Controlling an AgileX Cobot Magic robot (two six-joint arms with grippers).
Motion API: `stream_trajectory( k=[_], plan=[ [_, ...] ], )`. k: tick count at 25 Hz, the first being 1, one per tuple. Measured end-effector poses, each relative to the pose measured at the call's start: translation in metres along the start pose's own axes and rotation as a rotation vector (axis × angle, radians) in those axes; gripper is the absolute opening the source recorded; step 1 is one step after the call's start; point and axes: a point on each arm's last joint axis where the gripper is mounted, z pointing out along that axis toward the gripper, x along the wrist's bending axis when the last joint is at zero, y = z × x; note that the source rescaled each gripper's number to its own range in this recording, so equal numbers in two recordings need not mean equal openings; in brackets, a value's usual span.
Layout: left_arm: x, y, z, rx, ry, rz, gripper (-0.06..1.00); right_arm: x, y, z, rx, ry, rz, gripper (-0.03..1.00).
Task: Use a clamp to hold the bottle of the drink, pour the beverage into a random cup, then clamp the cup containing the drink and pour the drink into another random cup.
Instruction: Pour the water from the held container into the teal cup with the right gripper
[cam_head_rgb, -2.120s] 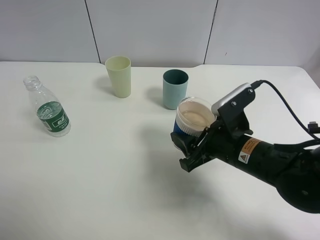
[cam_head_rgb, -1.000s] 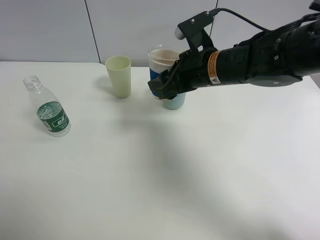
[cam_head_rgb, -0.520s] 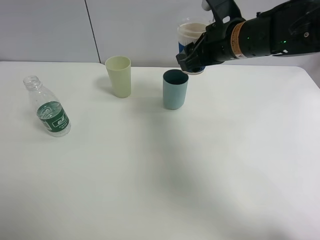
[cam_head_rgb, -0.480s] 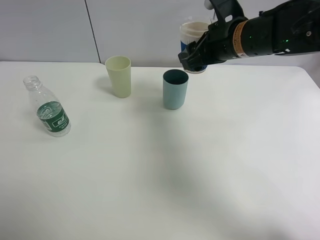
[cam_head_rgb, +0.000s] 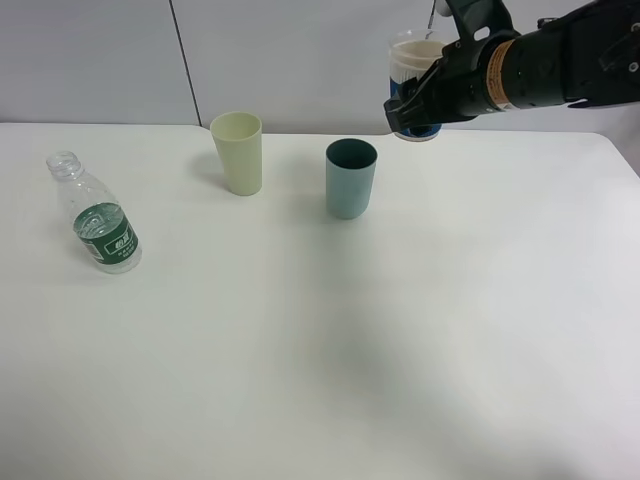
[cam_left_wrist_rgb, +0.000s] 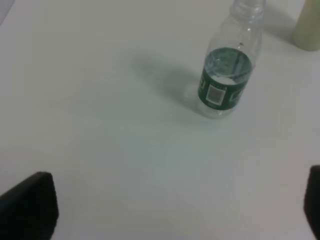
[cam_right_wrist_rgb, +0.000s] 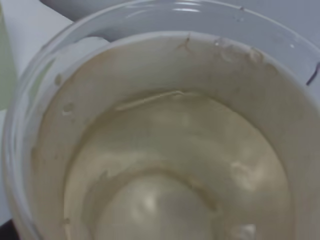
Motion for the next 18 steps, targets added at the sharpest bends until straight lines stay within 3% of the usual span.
stream_trajectory(
  k=[6,18],
  plan=[
    [0.0,0.0,0.0,0.0,0.0,0.0,1.0,0.002,0.0,0.012,0.017,-0.007,-0.006,0.0],
    [0.0,0.0,0.0,0.0,0.0,-0.001,1.0,0.018,0.019,0.029,-0.004,-0.034,-0.15,0.0]
  ],
)
